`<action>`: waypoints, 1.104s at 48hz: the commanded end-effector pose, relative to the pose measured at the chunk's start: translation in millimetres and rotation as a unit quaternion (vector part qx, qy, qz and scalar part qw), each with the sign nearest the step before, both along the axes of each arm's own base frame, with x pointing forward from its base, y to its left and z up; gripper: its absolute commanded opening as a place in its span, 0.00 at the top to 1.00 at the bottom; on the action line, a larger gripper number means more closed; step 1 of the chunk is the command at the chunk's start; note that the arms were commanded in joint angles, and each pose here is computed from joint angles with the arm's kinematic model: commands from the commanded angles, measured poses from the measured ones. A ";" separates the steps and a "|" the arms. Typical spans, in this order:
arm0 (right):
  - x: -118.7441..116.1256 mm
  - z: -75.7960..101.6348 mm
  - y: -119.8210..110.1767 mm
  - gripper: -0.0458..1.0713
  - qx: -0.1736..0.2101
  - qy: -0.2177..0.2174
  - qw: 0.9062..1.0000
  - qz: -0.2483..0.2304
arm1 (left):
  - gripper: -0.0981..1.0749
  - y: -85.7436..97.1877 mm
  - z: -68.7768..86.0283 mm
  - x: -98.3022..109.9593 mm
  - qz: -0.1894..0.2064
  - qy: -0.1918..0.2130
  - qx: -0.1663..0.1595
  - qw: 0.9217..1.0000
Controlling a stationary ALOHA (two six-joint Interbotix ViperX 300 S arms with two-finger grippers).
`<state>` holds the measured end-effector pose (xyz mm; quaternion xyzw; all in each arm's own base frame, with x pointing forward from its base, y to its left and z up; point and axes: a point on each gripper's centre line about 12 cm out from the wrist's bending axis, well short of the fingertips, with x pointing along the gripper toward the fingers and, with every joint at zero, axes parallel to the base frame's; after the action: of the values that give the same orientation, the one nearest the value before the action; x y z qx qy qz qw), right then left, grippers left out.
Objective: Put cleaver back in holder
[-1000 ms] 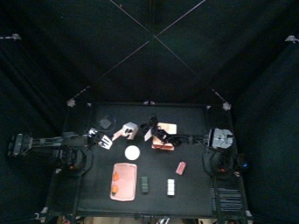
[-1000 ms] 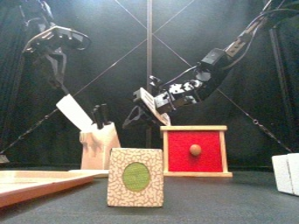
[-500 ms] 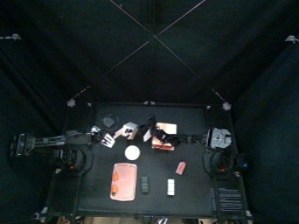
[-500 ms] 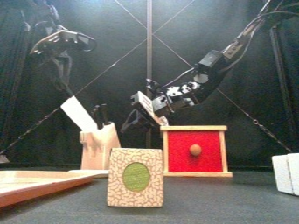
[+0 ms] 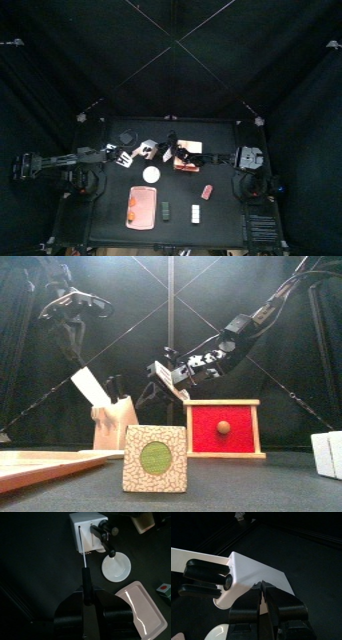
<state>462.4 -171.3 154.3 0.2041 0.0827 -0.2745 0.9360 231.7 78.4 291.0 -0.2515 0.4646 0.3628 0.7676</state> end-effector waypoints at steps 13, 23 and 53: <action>3.9 17.9 -1.2 0.50 -0.008 -0.020 1.000 0.001 | 0.55 14.8 11.3 16.0 0.010 -0.006 0.003 1.000; 4.2 17.7 -0.2 0.50 -0.009 -0.015 1.000 0.006 | 0.54 23.7 8.8 16.9 0.023 -0.001 0.006 1.000; 4.9 16.9 0.9 0.50 -0.008 -0.013 1.000 0.009 | 0.23 35.4 6.0 29.9 0.026 -0.023 0.018 0.999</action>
<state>463.2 -169.2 153.7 0.1999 0.0922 -0.2679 0.9379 256.3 110.6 286.4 -0.2591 0.4490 0.3858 0.7632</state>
